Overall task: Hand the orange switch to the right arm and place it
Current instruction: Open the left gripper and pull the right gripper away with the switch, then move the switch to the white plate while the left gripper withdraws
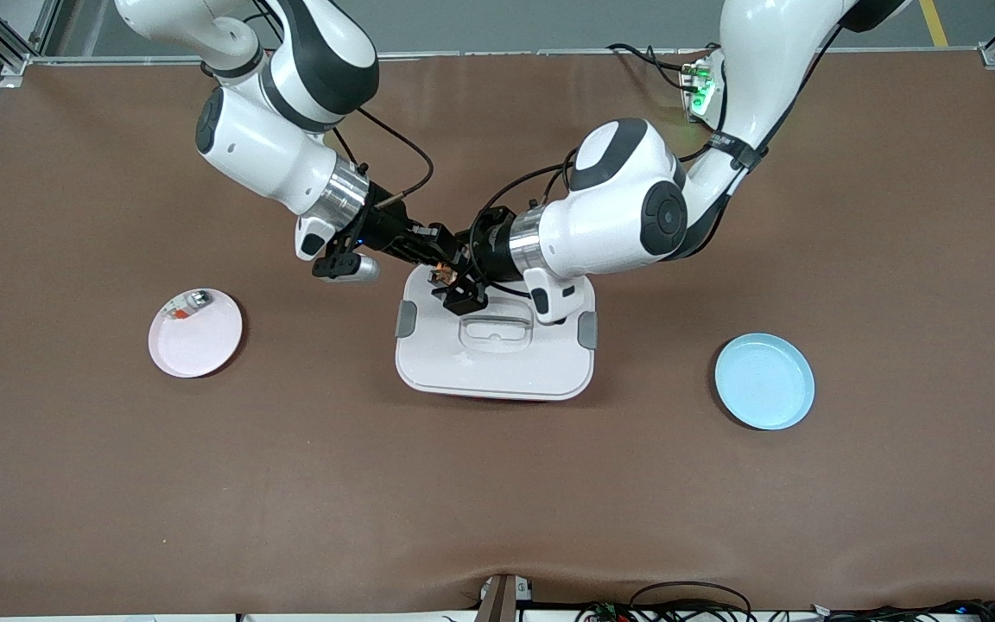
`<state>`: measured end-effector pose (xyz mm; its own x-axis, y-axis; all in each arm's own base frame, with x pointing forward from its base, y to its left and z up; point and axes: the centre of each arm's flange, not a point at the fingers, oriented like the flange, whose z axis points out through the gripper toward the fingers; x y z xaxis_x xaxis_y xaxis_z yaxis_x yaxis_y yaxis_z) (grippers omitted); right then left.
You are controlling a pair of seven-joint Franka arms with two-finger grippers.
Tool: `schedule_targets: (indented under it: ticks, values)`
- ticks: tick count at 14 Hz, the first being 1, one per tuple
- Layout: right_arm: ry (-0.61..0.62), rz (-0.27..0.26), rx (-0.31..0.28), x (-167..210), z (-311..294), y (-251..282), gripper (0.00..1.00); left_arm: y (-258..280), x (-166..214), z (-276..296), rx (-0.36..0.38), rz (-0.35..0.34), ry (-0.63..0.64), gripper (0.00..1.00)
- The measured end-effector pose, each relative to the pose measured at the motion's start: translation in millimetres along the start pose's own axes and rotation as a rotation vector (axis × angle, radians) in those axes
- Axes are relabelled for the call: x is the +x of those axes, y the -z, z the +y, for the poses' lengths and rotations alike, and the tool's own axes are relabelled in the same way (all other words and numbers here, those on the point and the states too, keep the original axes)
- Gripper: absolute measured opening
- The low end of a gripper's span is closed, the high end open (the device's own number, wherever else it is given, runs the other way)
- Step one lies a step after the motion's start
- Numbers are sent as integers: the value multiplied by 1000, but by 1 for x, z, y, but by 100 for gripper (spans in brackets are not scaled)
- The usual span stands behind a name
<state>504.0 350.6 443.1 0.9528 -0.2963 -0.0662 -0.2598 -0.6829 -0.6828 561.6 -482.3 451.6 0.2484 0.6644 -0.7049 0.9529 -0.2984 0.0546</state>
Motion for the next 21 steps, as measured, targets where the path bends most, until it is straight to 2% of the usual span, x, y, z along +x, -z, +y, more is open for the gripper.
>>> schedule_targets:
  ticks: [1,3,8,10,13,16,19,21]
  values:
    - [2,2,5,1,-3,2,33,5,0,2,-10,7,-6,100]
    - [4,4,14,3,-8,6,33,18,-2,3,-33,64,-51,100]
    - [14,-146,-5,2,-16,20,33,69,15,13,-83,225,-150,100]
    - [57,-204,-43,13,-18,44,33,97,31,17,-83,280,-216,100]
    - [195,-261,-205,26,-24,89,33,143,58,19,-52,354,-341,100]
    - [430,-324,-387,28,-25,123,33,174,86,18,10,444,-476,100]
    - [681,-380,-513,52,-2,155,33,188,108,14,107,547,-569,100]
    - [855,-422,-583,73,21,174,33,201,117,11,160,586,-624,100]
